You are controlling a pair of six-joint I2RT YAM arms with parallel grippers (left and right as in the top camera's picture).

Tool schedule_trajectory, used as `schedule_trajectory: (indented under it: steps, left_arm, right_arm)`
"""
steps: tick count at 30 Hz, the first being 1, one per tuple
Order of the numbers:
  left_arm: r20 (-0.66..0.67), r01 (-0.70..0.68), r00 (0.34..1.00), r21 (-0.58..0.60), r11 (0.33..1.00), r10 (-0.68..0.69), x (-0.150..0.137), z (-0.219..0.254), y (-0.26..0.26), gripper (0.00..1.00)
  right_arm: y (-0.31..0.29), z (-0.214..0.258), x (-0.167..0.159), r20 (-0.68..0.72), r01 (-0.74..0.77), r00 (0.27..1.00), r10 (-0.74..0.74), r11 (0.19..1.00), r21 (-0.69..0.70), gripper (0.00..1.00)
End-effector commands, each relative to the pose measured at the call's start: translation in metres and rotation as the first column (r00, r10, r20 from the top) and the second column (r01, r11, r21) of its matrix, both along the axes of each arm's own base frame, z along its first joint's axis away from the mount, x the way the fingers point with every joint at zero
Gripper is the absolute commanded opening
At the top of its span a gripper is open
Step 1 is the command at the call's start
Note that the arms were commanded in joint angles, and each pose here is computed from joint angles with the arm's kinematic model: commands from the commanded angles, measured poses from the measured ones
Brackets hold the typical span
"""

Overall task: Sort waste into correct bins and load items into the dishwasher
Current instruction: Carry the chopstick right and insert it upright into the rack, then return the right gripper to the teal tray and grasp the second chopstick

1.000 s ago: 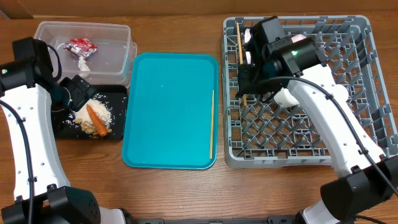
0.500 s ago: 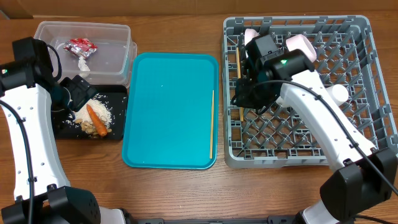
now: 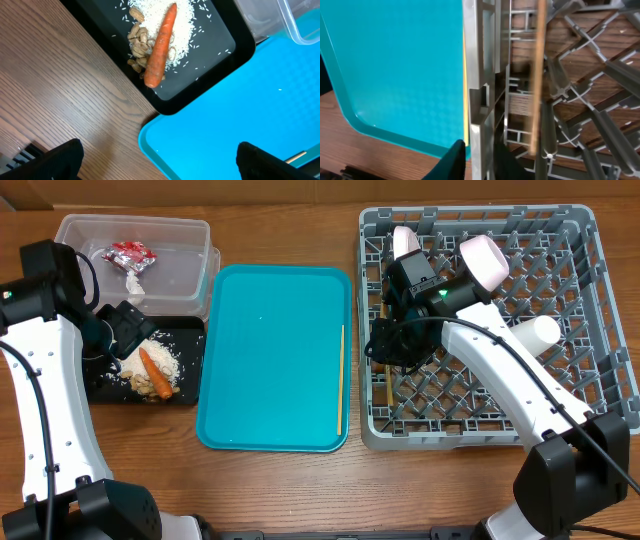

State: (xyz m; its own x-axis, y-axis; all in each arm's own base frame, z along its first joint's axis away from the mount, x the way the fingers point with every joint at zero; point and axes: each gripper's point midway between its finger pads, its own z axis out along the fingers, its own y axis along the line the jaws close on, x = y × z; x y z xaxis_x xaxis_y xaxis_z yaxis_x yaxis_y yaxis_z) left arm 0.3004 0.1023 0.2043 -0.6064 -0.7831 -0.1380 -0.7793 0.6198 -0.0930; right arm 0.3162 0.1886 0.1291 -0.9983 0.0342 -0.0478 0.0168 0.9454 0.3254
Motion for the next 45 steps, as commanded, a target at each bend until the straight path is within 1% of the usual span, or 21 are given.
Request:
schedule_trajectory:
  steps: [1,4,5,6,9,11,12,14,16,18,19,20,21,22,23,25,29,31,36,41,45]
  left_arm:
    - [-0.008,0.000,1.000,0.014,1.000,0.000,-0.001,-0.002,0.006,0.99]
    - [-0.008,0.000,1.000,0.014,1.000,0.000,-0.001,-0.002,0.006,0.99]
    - [-0.008,0.000,1.000,0.014,1.000,0.000,-0.001,-0.002,0.006,0.99]
    - [-0.007,0.000,1.000,0.014,1.000,0.000,-0.001,-0.002,0.006,0.99]
    - [-0.007,0.000,1.000,0.014,1.000,0.001,0.000,-0.002,0.006,0.99]
    - [-0.007,0.000,1.000,0.014,1.000,0.000,0.000,-0.002,0.006,0.99]
    - [-0.006,0.000,1.000,0.014,1.000,0.001,0.000,-0.002,0.006,0.99]
    - [-0.005,0.000,1.000,0.014,1.000,0.001,0.000,-0.002,0.006,0.99]
    - [-0.006,0.000,1.000,0.014,1.000,0.001,0.000,-0.002,0.006,0.99]
    - [-0.006,0.000,1.000,0.014,1.000,0.000,0.000,-0.002,0.006,0.99]
    - [-0.006,0.000,1.000,0.014,1.000,0.000,0.000,-0.002,0.006,0.99]
    - [-0.006,0.000,1.000,0.014,1.000,0.000,0.000,-0.002,0.006,1.00]
    - [-0.006,0.000,1.000,0.014,1.000,0.001,0.000,-0.002,0.006,0.99]
    - [-0.007,0.000,1.000,0.014,1.000,0.000,0.000,-0.002,0.006,1.00]
    - [-0.007,0.000,1.000,0.014,1.000,0.000,0.000,-0.002,0.006,1.00]
    - [-0.007,0.000,1.000,0.014,1.000,0.000,0.000,-0.002,0.006,1.00]
    - [-0.007,0.000,1.000,0.014,1.000,0.000,0.000,-0.002,0.006,1.00]
    - [-0.007,0.000,1.000,0.014,1.000,0.000,0.000,-0.002,0.006,1.00]
    - [-0.007,0.000,1.000,0.014,1.000,0.000,0.000,-0.002,0.006,1.00]
    - [-0.007,0.000,1.000,0.014,1.000,0.000,0.000,-0.002,0.006,1.00]
    - [-0.007,0.000,1.000,0.014,1.000,0.000,0.000,-0.002,0.006,1.00]
  right_arm:
    - [0.002,0.001,-0.001,0.002,-0.003,1.000,0.003,1.000,0.007,0.27]
    - [0.003,0.005,0.000,0.023,-0.021,1.000,0.021,1.000,0.012,0.27]
    - [0.004,0.012,0.003,0.046,-0.033,0.998,0.032,0.999,0.018,0.28]
    - [0.006,0.022,0.006,0.077,-0.040,0.996,0.037,0.999,0.029,0.32]
    - [0.022,0.058,0.012,0.201,-0.118,0.974,0.104,0.991,0.062,0.34]
    - [0.034,0.065,0.010,0.233,-0.150,0.964,0.130,0.986,0.073,0.35]
    - [0.049,0.064,0.002,0.242,-0.199,0.954,0.176,0.977,0.073,0.38]
    - [0.073,0.056,-0.010,0.241,-0.275,0.937,0.251,0.959,0.067,0.58]
    - [0.095,0.045,-0.019,0.245,-0.358,0.910,0.336,0.932,0.054,0.75]
    - [0.109,0.025,-0.023,0.215,-0.370,0.910,0.356,0.929,0.027,0.88]
    - [0.108,0.015,-0.021,0.186,-0.322,0.930,0.316,0.947,0.006,1.00]
    - [0.103,-0.001,-0.015,0.144,-0.240,0.960,0.242,0.970,-0.033,1.00]
    - [0.098,-0.012,-0.010,0.127,-0.185,0.973,0.192,0.980,-0.068,1.00]
    - [0.090,-0.027,-0.002,0.113,-0.079,0.989,0.094,0.989,-0.127,1.00]
    - [0.086,-0.036,0.002,0.107,-0.017,0.994,0.033,0.988,-0.152,1.00]
    - [0.085,-0.048,0.008,0.097,0.061,0.994,-0.046,0.984,-0.167,1.00]
    - [0.090,-0.069,0.009,0.075,0.057,0.996,-0.044,0.982,-0.181,0.96]
    - [0.088,-0.082,0.008,0.047,0.079,0.996,-0.071,0.977,-0.200,0.93]
    - [0.088,-0.102,0.007,0.018,0.079,0.997,-0.077,0.971,-0.226,0.92]
    - [0.089,-0.105,0.007,0.017,0.077,0.997,-0.075,0.971,-0.228,0.89]
    - [0.090,-0.105,0.007,0.019,0.075,0.997,-0.073,0.971,-0.225,0.89]
